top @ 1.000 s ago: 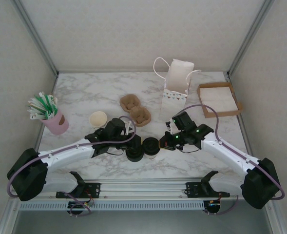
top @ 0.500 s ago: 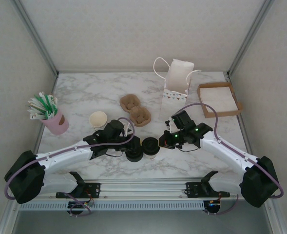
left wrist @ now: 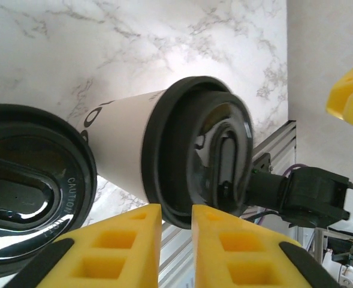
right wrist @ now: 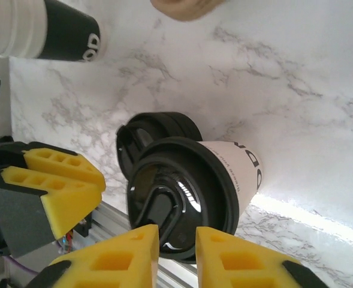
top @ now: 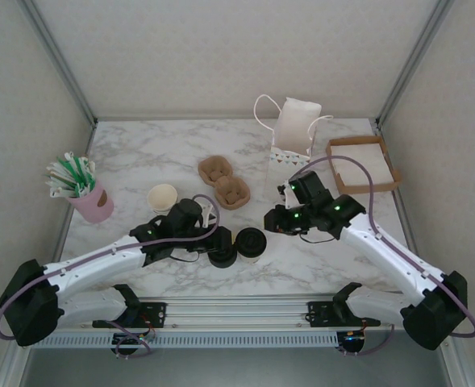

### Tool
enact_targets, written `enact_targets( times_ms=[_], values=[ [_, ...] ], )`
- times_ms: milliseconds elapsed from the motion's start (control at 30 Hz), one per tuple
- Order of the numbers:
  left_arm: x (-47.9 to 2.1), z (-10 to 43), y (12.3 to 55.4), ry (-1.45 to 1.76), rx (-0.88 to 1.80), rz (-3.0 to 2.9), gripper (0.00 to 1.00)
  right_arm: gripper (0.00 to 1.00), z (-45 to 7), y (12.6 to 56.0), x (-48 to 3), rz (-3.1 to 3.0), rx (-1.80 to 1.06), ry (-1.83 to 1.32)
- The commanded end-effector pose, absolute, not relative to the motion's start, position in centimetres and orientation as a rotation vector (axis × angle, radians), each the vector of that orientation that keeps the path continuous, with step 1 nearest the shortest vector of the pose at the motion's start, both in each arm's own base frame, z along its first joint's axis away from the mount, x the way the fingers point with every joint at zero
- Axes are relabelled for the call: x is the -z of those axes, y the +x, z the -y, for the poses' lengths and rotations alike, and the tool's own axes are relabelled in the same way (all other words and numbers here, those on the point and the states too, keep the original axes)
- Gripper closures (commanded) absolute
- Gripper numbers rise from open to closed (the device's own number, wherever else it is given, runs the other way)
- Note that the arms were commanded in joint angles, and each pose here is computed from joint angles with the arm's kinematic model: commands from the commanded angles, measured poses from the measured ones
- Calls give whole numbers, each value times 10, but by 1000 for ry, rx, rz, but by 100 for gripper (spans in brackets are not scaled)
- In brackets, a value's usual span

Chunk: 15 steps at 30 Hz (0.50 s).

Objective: Pack the takeout coffee

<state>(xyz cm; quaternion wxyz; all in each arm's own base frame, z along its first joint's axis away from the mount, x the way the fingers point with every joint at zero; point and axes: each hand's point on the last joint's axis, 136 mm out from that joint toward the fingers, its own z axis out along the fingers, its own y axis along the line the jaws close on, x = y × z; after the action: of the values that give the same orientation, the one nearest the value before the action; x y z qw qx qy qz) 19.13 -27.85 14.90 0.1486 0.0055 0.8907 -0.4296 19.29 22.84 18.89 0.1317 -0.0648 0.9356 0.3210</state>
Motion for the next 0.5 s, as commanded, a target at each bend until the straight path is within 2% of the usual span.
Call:
enact_targets(
  times_ms=[0,67,300,467],
  values=[
    [-177,271,201,17,1194,-2496,75,67,-215,185,-207,-2696,-876,-201],
    [-193,268,204,26,1184,-2466,67,59,-210,181,-220,-2668,-878,-199],
    [-264,264,204,87,1205,-2333,30,33,-186,151,-273,-2535,-959,-181],
    [-296,260,196,135,1228,-2295,6,12,-168,127,-301,-2473,-995,-195]
  ],
)
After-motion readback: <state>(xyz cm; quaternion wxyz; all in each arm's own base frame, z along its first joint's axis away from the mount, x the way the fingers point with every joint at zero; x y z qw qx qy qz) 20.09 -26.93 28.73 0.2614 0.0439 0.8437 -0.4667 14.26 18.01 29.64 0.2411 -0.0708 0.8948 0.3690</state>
